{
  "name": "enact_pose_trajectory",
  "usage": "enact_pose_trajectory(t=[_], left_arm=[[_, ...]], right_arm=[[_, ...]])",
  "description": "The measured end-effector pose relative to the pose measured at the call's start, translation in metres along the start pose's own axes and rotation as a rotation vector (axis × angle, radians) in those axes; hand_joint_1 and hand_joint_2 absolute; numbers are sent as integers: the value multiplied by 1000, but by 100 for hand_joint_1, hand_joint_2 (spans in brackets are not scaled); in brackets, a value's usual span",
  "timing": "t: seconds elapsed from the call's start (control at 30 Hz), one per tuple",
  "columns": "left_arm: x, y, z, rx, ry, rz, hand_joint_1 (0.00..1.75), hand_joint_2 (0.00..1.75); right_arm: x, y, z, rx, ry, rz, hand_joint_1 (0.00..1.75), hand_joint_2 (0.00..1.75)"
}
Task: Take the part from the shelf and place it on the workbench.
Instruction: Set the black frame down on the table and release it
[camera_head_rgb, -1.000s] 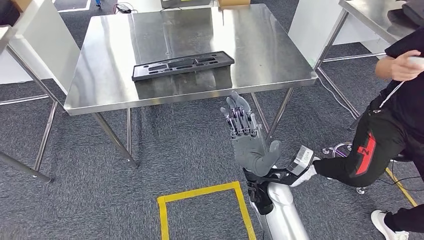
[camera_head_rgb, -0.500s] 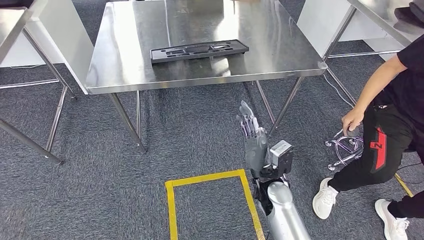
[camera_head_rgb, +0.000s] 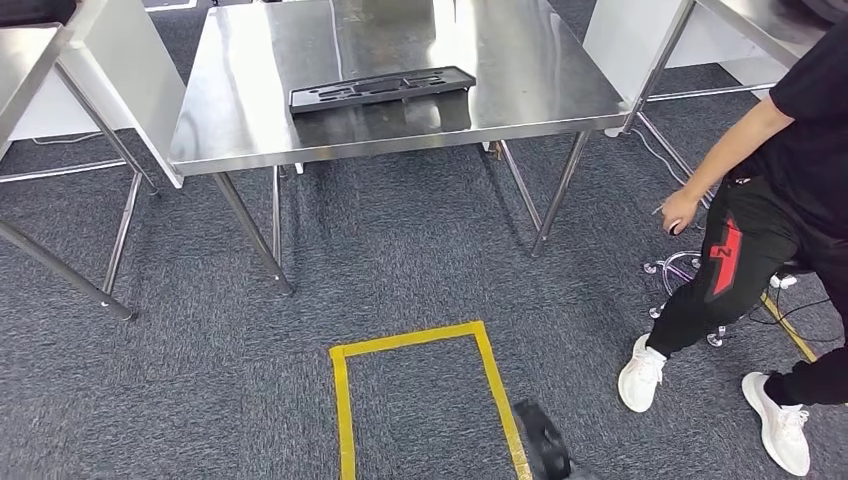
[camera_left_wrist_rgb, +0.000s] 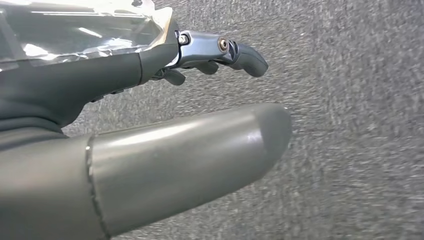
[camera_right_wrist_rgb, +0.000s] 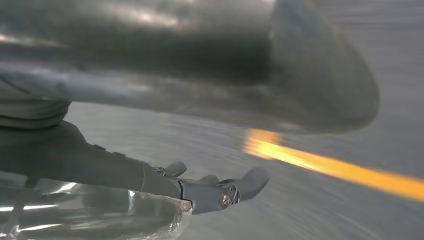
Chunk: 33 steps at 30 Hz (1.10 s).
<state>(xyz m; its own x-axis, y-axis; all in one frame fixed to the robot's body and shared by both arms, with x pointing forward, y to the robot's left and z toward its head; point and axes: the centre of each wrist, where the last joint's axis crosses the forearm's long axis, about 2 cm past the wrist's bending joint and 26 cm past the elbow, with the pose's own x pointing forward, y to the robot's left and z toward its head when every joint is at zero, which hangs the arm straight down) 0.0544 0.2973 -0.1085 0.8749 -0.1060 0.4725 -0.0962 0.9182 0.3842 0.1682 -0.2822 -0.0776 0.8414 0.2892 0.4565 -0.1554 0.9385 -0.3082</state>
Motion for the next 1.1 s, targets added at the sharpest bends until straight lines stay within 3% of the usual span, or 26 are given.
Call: enact_pose_trajectory(t=[0.1,0.23,0.5,1.1], left_arm=[[0,0,0,-14,-5,-12,0,0],[4,1,-2,-22,-19,-20,0,0],[6,0,-2,-28,-27,-28,0,0],[5,-2,-1,-50,-97,-54,0,0]], right_arm=[[-43,17,10,61,188,139,0,0],[-69,28,19,98,264,233,0,0],[-85,31,25,122,316,276,0,0],[-86,29,24,98,268,287,0,0]])
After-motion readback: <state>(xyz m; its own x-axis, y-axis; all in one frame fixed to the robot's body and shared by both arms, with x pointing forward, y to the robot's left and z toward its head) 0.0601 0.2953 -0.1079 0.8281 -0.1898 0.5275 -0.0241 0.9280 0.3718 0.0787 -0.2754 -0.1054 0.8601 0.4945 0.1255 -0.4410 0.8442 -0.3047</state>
